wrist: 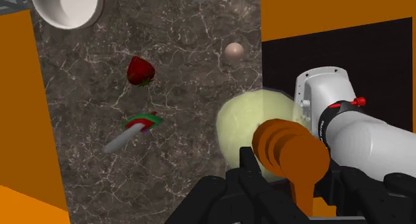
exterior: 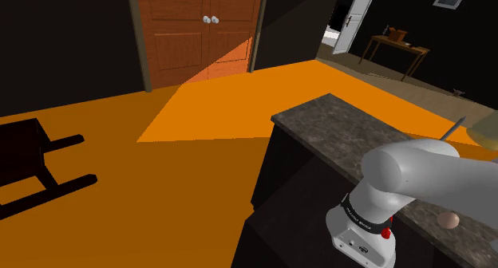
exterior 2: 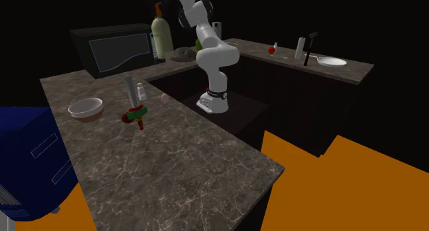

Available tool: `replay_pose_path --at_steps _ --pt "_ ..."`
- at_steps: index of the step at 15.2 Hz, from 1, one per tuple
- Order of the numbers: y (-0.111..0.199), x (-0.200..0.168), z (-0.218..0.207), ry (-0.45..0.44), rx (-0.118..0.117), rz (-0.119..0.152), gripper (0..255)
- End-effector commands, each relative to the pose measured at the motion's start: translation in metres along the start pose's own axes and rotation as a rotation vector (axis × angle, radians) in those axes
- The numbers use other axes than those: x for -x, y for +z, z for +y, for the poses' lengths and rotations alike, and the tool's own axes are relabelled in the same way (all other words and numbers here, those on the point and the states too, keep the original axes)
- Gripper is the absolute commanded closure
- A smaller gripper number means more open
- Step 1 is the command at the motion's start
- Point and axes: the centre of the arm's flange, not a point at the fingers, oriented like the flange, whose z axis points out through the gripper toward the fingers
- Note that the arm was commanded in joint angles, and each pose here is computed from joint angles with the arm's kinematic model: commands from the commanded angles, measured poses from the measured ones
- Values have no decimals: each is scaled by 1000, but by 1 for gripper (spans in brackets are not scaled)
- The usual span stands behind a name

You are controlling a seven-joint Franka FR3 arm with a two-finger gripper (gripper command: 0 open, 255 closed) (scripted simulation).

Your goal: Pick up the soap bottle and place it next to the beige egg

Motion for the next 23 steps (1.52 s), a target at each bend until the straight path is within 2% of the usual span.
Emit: replay_pose_path --at_steps 1,13,23 --pt "2 30 -6 0 0 0 255" --pt "6 190 -23 0 0 0 255" --pt "59 188 -24 0 0 0 255"
